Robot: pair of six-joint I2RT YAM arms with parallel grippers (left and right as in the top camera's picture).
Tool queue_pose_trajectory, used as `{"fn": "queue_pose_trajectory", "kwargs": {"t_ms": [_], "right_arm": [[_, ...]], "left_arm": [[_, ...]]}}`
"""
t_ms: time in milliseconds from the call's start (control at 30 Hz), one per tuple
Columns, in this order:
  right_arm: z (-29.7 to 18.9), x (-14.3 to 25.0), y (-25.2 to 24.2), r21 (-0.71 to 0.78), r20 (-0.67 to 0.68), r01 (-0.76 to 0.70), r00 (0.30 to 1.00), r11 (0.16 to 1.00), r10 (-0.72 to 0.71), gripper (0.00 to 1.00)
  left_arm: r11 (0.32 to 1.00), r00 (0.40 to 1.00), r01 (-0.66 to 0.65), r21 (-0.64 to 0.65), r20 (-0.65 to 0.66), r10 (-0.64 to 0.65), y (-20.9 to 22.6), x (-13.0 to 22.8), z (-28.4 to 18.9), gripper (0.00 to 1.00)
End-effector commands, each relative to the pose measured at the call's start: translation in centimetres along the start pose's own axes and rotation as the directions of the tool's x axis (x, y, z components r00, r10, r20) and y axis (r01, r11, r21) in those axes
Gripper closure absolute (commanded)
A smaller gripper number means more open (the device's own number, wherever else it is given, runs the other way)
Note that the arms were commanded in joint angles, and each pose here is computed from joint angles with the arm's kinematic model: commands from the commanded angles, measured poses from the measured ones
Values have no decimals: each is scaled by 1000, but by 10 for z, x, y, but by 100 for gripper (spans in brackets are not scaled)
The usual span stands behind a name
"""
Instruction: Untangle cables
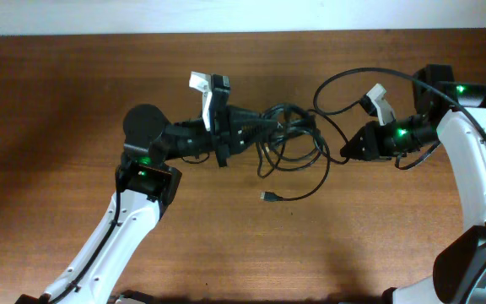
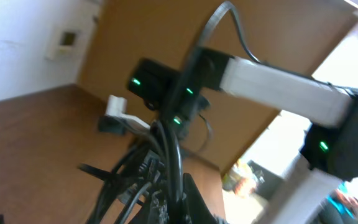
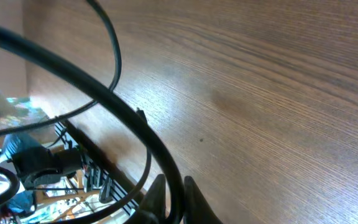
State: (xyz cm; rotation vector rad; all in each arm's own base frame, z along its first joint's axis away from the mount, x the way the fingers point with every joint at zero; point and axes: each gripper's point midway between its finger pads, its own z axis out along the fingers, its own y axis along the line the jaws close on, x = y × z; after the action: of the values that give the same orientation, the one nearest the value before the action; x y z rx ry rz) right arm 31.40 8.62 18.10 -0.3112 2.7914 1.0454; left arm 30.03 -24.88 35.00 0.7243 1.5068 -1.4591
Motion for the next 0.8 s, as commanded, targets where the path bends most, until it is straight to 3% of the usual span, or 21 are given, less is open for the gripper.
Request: {"fn": "queue_pose_trajectory", "kwargs": {"t_ms": [0, 167, 233, 367, 433, 500, 767], "right_arm": [[-1, 1, 2, -39, 11, 5, 1000, 999, -4, 85], [-2, -4, 11, -87, 36, 13, 999, 996, -10, 55], [-2, -4, 13, -102, 41, 13, 999, 995, -9, 47], [-4, -11, 23, -158, 74, 28, 997, 987, -16, 30], [-8, -16, 27, -170, 97, 44, 995, 985, -27, 15], [-16, -23, 29, -160, 122, 62, 992, 985, -42, 13], [-39, -34, 47, -139, 165, 125, 981, 982, -102, 13]], "left_arm": [[989, 989, -3, -149, 149, 25, 18, -35, -6, 100], [997, 995, -24, -79, 93, 31, 5, -25, -2, 100], [999, 997, -29, -45, 66, 32, -1, -20, -2, 100], [991, 993, -120, 62, -10, 121, -19, -5, -1, 100], [973, 980, -182, 145, -51, 191, -31, 5, -4, 100], [958, 972, -205, 199, -77, 224, -37, 11, -8, 100], [969, 978, -173, 179, -88, 190, -32, 13, -9, 100]]}}
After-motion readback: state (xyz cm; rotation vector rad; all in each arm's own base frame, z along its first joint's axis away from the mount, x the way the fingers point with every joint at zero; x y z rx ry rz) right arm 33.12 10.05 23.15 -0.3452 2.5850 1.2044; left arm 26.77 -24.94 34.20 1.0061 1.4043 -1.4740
